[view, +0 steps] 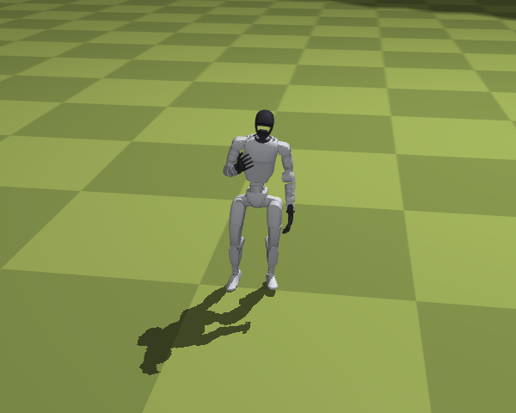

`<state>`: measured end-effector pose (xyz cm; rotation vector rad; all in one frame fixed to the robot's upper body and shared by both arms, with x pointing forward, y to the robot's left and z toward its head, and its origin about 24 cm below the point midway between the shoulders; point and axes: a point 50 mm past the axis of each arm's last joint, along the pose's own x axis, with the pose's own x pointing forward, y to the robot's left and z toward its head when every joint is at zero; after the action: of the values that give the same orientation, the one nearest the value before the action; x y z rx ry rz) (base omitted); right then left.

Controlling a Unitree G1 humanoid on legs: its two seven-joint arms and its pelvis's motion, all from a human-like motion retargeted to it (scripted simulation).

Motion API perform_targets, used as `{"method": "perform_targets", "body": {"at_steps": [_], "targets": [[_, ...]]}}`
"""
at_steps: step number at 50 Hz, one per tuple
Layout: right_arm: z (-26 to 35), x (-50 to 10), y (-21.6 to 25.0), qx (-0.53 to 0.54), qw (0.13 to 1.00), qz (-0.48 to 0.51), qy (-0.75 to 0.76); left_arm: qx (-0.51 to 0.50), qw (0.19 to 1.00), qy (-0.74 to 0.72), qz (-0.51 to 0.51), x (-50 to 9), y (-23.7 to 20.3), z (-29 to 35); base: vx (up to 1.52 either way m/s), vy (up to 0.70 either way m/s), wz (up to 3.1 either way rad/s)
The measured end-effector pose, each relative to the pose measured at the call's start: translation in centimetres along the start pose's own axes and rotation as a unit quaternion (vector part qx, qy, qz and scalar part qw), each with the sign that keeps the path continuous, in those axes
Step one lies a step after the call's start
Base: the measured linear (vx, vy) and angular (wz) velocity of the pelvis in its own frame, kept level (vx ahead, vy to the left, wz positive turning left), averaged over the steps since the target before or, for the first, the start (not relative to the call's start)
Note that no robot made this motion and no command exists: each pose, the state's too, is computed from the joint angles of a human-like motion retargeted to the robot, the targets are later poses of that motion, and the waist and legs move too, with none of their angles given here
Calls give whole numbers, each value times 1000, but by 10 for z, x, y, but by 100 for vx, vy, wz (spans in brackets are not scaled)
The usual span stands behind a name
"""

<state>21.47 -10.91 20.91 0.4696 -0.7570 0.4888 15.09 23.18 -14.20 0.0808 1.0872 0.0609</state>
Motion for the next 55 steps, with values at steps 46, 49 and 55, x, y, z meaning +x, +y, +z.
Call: {"method": "perform_targets", "body": {"at_steps": [46, 49, 55], "targets": [[-1, -20, -21, -90, 994, -24, 51, -25, 999, -16, -28, -5, -5, -14, 30, -6, 44], [3, -19, -26, -98, 994, -28, 49, -37, 998, 19, -43, -9, -10, -36, 39, -17, 25], [8, -12, -32, -123, 991, -26, 38, -38, 994, 78, -71, -16, -21, -72, 35, -12, -29]]}}
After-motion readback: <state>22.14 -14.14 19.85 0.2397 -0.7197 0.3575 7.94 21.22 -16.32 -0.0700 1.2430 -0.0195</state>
